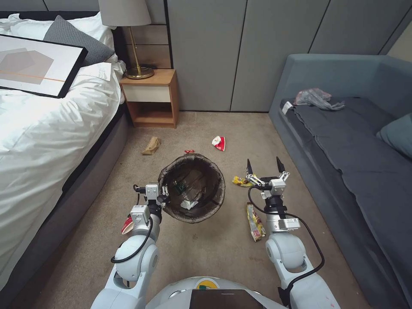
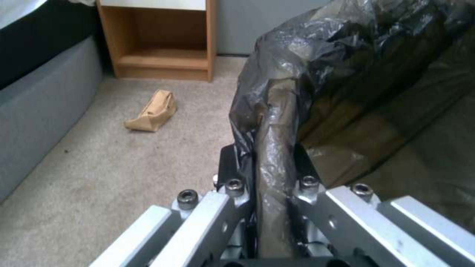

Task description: Pick up the trash bin, then pick up the garbage from the floor and place it into the trash bin.

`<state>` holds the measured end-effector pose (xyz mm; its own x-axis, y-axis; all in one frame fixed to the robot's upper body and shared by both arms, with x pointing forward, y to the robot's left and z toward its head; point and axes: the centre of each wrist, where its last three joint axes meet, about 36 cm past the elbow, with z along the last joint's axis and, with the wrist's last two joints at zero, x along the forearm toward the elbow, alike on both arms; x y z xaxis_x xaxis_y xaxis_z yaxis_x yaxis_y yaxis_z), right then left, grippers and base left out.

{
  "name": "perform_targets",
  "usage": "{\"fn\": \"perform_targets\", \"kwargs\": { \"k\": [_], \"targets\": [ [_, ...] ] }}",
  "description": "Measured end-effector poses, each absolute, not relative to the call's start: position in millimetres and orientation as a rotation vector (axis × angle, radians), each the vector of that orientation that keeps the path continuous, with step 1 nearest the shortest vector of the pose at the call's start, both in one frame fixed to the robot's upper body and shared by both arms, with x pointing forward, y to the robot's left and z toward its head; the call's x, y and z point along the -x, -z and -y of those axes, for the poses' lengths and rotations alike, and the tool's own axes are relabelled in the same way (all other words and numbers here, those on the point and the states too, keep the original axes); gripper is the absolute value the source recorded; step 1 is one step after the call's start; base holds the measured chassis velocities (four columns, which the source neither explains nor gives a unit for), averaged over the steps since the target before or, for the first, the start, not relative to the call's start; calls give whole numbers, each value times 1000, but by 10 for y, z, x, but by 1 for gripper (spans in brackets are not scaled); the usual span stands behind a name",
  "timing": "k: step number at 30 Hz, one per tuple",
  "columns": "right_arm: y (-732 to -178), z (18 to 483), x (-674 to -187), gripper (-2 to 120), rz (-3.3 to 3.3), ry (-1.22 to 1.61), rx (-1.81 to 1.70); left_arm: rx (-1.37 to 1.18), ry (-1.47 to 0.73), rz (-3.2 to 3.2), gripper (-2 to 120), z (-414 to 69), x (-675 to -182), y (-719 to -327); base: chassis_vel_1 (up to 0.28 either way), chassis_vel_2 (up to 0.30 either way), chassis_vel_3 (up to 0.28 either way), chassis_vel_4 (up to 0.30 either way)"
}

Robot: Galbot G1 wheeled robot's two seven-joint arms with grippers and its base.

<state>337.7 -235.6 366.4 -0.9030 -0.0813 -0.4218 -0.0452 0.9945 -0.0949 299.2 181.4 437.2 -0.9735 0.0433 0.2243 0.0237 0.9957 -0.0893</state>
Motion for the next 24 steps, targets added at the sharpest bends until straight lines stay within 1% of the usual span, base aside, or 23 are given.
{"fn": "perform_targets", "kwargs": {
  "k": [3,9,11,24],
  "targets": [
    [-3652,2370,-3405,100,-2686,147,101,50,-125,2910,3,-1815,-2990,-4371,-48,36,9,-24],
    [-3675,2340,-3503,100,-2776,146,68,48,-122,2910,3,-1825,-2983,-4375,44,-52,-67,36],
    [-3695,2333,-3654,100,-2910,103,52,45,-124,2911,3,-1829,-2978,-4382,0,0,0,0],
    [-3718,2388,-3889,100,-3276,20,43,38,-125,2908,3,-1833,-2958,-4384,0,0,0,0]
  ]
}}
